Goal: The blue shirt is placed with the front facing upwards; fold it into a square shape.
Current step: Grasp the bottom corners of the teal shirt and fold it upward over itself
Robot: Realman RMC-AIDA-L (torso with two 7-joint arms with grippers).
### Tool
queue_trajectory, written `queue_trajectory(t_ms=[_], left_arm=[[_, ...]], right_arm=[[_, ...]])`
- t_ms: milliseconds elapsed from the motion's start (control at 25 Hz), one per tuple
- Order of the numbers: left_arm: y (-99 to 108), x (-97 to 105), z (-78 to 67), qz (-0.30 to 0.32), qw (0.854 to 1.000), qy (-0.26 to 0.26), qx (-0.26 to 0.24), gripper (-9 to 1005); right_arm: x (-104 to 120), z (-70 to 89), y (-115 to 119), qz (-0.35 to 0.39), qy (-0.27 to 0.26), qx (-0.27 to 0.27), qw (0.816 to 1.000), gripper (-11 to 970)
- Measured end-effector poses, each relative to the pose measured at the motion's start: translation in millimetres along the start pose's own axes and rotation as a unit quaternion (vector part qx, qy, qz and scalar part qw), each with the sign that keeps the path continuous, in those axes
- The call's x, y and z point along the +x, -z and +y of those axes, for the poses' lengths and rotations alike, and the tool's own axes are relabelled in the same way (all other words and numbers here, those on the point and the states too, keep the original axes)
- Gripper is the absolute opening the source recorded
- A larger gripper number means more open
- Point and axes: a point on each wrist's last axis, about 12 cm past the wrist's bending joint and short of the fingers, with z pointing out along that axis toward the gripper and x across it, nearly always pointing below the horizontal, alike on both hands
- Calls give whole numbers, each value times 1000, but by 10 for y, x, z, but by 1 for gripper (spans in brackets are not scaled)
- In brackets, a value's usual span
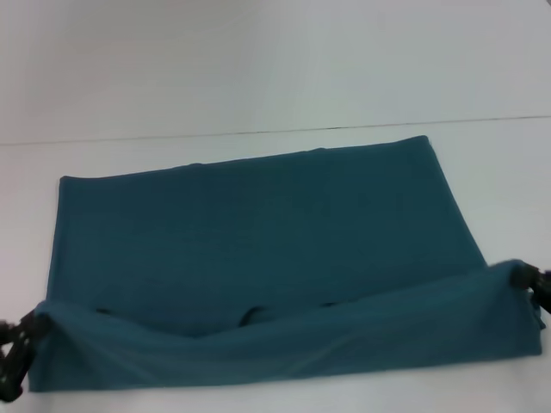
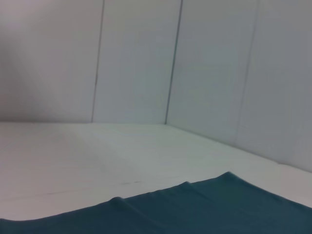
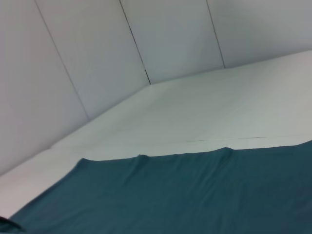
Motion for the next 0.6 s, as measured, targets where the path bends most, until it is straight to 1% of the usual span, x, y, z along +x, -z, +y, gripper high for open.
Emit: queue_trajectory(t_ms=[320, 600], left_arm=[[-447, -96, 136, 17, 1000, 9, -3, 38], [-747, -218, 258, 24, 1000, 4, -20, 42]], right_arm=[[-274, -86, -380, 13, 23, -4, 1000, 82], [-432, -176, -532, 15, 31, 18, 999, 84]])
